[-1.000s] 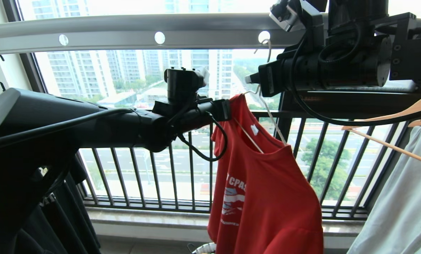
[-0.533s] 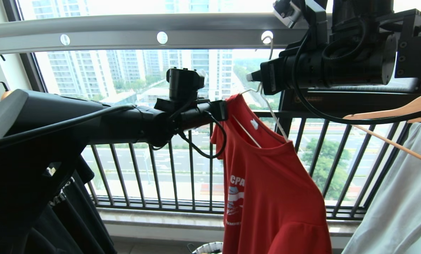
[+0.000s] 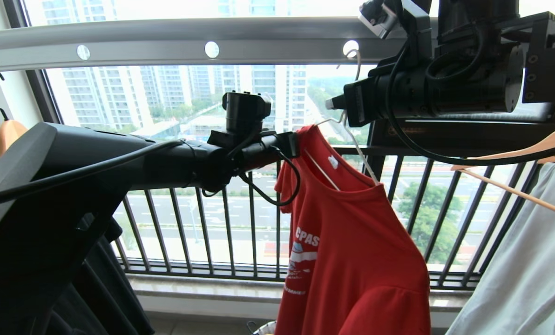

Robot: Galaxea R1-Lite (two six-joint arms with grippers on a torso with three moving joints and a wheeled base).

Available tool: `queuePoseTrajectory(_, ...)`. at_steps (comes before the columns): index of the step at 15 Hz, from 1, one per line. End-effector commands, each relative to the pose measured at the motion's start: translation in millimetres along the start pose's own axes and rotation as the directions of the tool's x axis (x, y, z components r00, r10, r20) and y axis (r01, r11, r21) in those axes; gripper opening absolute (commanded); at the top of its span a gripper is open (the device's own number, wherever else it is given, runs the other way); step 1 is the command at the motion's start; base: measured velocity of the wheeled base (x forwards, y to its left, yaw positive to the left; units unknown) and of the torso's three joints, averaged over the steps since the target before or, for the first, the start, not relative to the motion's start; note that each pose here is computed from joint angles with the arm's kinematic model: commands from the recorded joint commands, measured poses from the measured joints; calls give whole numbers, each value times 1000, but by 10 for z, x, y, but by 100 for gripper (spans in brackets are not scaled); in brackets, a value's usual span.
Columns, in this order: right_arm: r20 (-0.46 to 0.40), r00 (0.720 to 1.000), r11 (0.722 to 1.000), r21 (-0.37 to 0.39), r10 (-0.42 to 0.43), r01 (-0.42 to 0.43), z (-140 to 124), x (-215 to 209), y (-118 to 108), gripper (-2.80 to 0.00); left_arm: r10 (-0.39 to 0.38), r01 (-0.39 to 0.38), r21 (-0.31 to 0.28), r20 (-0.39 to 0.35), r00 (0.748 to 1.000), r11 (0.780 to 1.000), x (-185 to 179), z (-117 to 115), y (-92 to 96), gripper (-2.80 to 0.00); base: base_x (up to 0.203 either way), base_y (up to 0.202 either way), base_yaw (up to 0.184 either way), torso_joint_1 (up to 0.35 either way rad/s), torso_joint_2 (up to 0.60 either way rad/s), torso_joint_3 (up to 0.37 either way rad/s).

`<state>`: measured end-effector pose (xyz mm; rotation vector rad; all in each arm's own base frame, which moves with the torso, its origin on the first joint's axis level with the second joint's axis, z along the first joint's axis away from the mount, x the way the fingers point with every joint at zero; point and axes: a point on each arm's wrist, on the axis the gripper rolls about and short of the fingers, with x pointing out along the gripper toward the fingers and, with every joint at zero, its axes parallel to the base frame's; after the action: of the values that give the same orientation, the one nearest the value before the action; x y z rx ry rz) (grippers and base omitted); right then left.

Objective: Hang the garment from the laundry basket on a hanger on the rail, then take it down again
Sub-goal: Take the clothes off the clothes rack

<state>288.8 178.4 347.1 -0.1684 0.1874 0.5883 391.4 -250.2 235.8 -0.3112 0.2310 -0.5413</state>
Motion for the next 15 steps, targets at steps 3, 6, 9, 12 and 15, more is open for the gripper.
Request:
queuePoseTrajectory(3,-2,1000,1000,-1,1,-1,-3,2,2,-280,-9,9,0,7,1000,1000,-132,82,-37,0,0,0,0,0,0,0)
queuePoseTrajectory(6,-9,1000,1000,0,-1,1,-21,38,-2,-280,-50,50,4,42,998,999,-592,358,-157,0,0,0,0,0,0,0)
queuePoseTrajectory(9,-15,1000,1000,0,0,0,-37,68,-1,-280,-154,153,13,83,985,988,-1172,656,-295,0,0,0,0,0,0,0)
queuePoseTrajectory(12,-19,1000,1000,0,-1,1,-43,69,-1,-280,-176,176,8,33,984,984,-1328,695,-339,0,0,0,0,0,0,0)
queuePoseTrajectory(15,-28,1000,1000,0,0,0,-60,75,1,-280,-174,173,9,33,984,985,-1344,702,-328,-280,0,0,0,0,0,0)
